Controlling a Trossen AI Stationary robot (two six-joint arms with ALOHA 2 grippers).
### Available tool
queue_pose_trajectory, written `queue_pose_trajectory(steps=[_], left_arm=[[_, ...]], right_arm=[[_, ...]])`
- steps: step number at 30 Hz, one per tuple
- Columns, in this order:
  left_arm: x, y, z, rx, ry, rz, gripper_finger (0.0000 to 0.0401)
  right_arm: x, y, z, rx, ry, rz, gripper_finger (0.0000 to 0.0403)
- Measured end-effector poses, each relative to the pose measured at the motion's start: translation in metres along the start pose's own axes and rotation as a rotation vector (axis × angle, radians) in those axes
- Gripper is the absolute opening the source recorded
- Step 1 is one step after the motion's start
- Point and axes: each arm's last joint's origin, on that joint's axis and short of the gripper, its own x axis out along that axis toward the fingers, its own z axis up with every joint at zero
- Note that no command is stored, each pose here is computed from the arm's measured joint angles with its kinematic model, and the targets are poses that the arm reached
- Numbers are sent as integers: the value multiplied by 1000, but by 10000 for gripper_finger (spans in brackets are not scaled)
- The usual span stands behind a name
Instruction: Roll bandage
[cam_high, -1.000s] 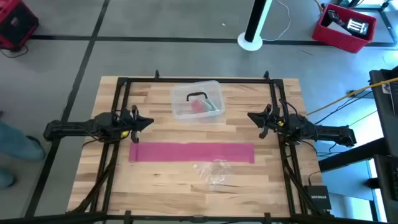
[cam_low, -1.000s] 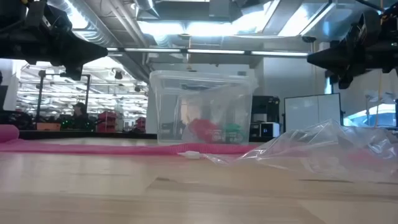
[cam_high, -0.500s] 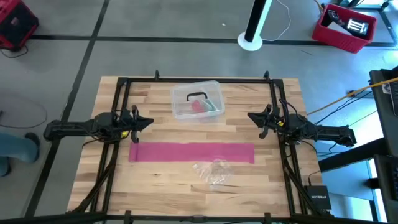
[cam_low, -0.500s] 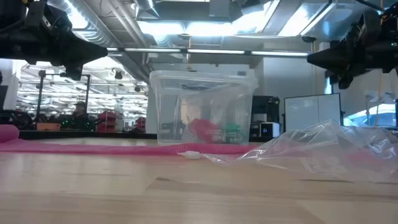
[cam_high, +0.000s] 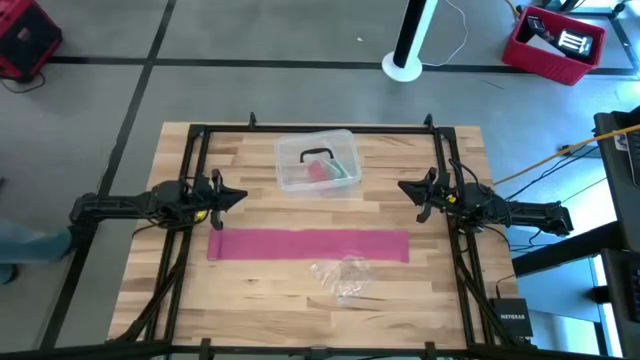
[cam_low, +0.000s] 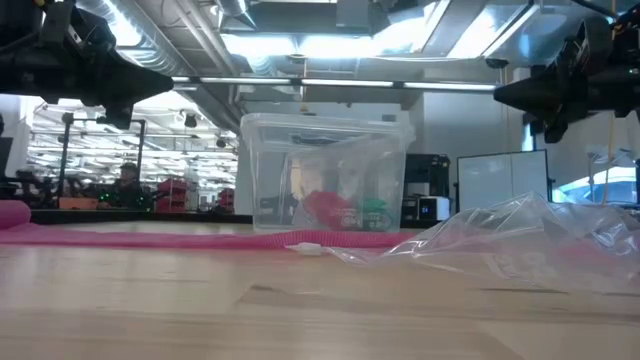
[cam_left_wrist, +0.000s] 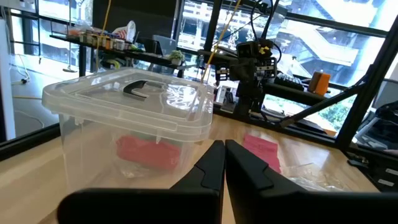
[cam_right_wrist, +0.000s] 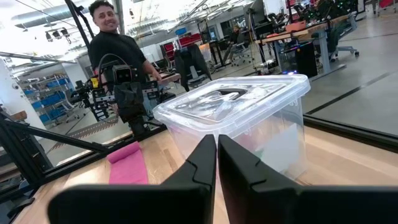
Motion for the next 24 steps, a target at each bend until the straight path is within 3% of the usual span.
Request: queue_pose_trajectory(steps=[17, 20, 24], left_arm=[[0, 0, 3, -12, -37, 13, 5], [0, -1, 8, -84, -80, 2, 5], [-1, -2, 14, -261, -140, -22, 5]], right_arm=[[0, 0, 0, 0, 0, 0, 21], [0, 0, 0, 0, 0, 0, 21], [0, 0, 0, 0, 0, 0, 21]])
